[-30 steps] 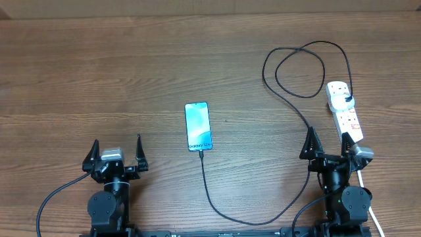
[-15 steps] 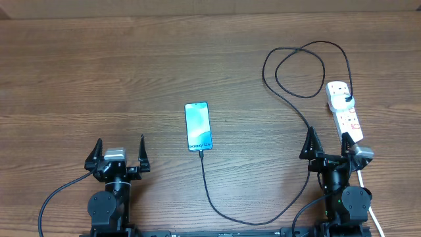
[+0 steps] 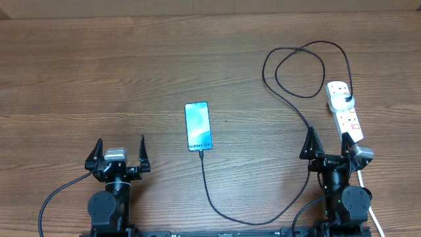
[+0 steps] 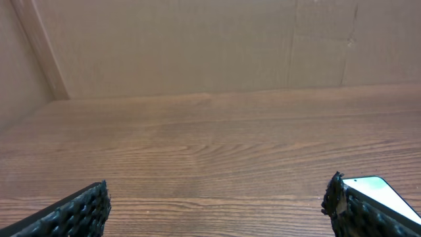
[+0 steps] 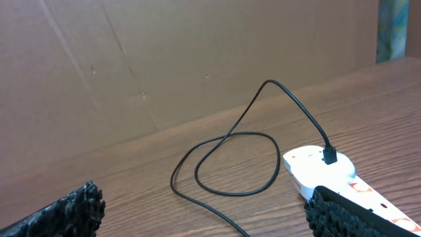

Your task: Plug charger to phone and switch on socket

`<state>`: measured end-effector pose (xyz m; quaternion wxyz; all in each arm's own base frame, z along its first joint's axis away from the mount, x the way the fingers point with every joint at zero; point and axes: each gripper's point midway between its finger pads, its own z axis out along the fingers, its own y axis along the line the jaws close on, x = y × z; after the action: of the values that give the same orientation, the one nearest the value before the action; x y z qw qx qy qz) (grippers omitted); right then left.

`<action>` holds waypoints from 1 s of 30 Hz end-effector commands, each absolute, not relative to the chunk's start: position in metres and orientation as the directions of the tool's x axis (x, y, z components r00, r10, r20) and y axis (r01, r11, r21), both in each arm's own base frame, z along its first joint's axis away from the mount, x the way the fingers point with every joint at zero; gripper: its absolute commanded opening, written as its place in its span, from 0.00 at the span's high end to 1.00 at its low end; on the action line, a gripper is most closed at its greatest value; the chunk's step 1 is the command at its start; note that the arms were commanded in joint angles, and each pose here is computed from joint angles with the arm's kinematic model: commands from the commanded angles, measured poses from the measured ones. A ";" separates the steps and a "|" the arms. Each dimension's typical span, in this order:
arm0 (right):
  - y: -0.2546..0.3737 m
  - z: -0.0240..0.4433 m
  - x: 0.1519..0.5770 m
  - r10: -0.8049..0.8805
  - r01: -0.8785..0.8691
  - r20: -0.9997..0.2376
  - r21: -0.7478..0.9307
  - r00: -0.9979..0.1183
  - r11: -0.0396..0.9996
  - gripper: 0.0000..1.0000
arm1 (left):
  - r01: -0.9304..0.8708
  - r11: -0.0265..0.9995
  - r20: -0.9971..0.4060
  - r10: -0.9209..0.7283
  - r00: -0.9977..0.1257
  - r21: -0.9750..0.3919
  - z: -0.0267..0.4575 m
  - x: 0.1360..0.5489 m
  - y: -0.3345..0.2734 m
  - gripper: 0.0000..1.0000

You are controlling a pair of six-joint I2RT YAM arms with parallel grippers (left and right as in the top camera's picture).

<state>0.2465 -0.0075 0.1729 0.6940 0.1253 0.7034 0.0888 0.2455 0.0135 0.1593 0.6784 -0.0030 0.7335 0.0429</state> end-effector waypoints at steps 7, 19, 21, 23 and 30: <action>-0.009 0.171 0.246 0.102 0.053 -0.995 0.101 -0.015 0.993 0.00 | -0.061 0.995 -0.995 0.068 -0.079 0.073 0.157 0.246 0.014 0.00; -0.008 0.171 0.246 0.072 0.049 -0.997 0.071 -0.014 0.996 0.00 | -0.061 0.995 -0.995 0.068 -0.079 0.073 0.157 0.246 0.014 0.00; -0.008 0.171 0.246 0.072 0.049 -0.997 0.071 -0.014 0.996 0.00 | -0.061 0.995 -0.995 0.068 -0.079 0.073 0.157 0.246 0.014 0.01; -0.008 0.171 0.246 0.072 0.049 -0.997 0.071 -0.014 0.996 0.00 | -0.061 0.995 -0.995 0.068 -0.079 0.073 0.157 0.246 0.014 0.01; -0.008 0.171 0.246 0.072 0.049 -0.997 0.071 -0.014 0.996 0.00 | -0.061 0.995 -0.995 0.068 -0.079 0.073 0.157 0.246 0.014 0.00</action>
<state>0.2465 -0.0074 0.1727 0.6991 0.0444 0.7135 0.0094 0.2455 0.0135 0.1593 0.6784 -0.0030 0.7335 0.0429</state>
